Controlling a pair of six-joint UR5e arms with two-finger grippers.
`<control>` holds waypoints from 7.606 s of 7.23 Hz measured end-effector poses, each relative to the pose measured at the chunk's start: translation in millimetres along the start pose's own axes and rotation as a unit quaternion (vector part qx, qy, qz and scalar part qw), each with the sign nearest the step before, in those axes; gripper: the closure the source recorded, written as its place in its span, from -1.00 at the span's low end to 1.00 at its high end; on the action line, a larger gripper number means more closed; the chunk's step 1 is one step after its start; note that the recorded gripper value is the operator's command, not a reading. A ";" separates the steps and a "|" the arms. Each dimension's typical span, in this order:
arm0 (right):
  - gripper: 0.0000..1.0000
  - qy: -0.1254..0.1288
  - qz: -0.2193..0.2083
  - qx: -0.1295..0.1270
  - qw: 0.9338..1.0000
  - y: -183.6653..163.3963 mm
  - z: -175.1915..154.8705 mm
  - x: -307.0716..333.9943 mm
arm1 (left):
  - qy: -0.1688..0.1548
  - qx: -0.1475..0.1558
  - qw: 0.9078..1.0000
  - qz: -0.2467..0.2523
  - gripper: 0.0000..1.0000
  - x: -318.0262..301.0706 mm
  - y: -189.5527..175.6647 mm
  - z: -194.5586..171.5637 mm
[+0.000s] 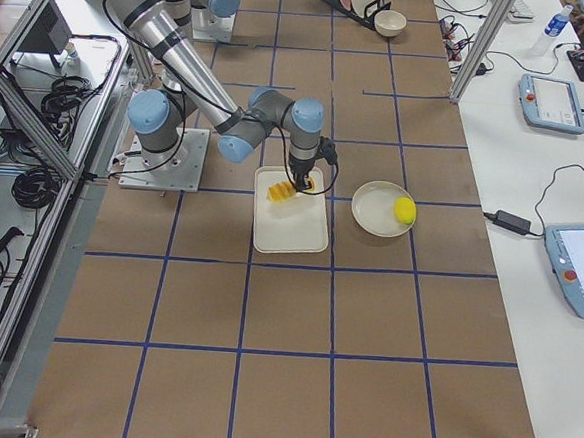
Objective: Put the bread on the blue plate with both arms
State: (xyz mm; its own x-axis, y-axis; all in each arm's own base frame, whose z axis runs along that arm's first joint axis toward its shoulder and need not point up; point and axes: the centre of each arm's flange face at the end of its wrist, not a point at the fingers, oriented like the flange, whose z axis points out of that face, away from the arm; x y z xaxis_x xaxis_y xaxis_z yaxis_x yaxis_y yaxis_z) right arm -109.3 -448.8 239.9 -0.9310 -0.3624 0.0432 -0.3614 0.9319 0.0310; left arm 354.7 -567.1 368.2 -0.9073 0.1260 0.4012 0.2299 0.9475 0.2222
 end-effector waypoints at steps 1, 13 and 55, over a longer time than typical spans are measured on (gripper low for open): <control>0.84 0.009 0.012 -0.001 1.000 -0.2 -36.3 5.0 | -0.004 -0.003 1.000 -0.007 0.81 35.8 12.8 -18.3; 0.87 -0.086 0.179 0.027 0.980 -96.2 -200.1 -139.0 | -0.015 0.007 0.997 0.075 0.83 488.5 -215.9 279.4; -0.98 0.000 0.196 -0.012 0.980 -102.3 -269.0 -211.4 | -0.200 0.102 0.973 -0.041 -1.00 498.2 -69.4 95.0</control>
State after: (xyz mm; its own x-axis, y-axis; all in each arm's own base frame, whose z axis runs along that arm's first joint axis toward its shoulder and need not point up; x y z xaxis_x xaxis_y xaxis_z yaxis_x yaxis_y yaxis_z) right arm 138.3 -471.1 496.2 -0.9981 0.0240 0.0559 0.0260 0.9991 0.0348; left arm -146.7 -542.2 468.3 -0.9937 0.1122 0.0015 0.1122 0.9929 0.0408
